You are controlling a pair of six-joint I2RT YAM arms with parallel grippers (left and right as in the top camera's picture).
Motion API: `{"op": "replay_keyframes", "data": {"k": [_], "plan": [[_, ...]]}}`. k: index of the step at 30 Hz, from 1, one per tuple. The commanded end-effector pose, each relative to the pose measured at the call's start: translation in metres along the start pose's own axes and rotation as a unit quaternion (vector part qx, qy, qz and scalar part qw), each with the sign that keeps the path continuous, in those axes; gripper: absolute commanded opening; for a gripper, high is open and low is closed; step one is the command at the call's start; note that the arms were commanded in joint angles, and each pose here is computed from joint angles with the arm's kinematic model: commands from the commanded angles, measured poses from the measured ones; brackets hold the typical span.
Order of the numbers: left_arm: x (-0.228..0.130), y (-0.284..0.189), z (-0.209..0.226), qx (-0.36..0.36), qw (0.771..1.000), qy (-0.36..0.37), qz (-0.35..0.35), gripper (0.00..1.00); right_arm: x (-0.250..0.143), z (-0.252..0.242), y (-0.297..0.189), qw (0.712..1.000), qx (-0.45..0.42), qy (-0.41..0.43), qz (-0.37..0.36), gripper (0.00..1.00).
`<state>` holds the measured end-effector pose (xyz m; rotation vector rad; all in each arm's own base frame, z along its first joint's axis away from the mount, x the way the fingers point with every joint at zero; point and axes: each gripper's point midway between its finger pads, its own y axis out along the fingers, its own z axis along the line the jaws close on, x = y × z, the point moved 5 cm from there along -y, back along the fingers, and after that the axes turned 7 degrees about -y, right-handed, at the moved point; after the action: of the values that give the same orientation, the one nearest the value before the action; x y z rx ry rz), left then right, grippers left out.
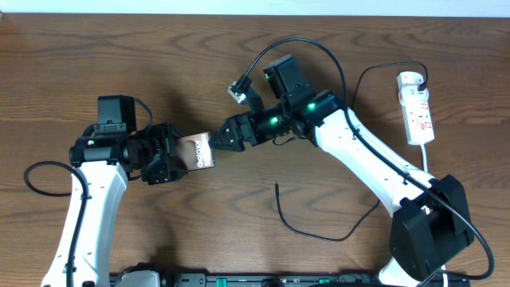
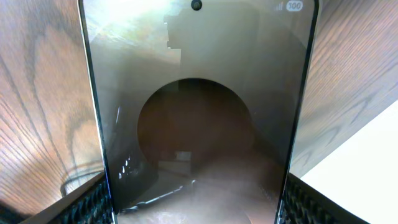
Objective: Plug charger to phone and switch on socket
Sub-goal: 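Move the right gripper toward the phone held by the left gripper, then close the right gripper on the phone's side edge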
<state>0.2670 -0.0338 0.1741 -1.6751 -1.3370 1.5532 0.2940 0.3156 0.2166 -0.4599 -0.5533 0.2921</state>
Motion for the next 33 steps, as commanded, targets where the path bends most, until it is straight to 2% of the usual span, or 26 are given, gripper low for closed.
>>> {"op": "replay_keyframes", "data": {"k": [1, 13, 33], "plan": [[-0.01, -0.001, -0.001, -0.002, 1.0, -0.019, 0.016, 0.07, 0.003, 0.013, 0.001, 1.0, 0.016, -0.006, 0.001, 0.89], [-0.025, 0.003, 0.004, 0.013, 0.998, -0.054, 0.037, 0.07, -0.002, 0.016, 0.014, 1.0, -0.01, -0.016, 0.008, 0.89], [-0.044, 0.001, 0.003, 0.019, 0.994, -0.042, 0.103, 0.07, -0.002, 0.014, 0.02, 0.999, -0.038, -0.018, 0.004, 0.85]]}}
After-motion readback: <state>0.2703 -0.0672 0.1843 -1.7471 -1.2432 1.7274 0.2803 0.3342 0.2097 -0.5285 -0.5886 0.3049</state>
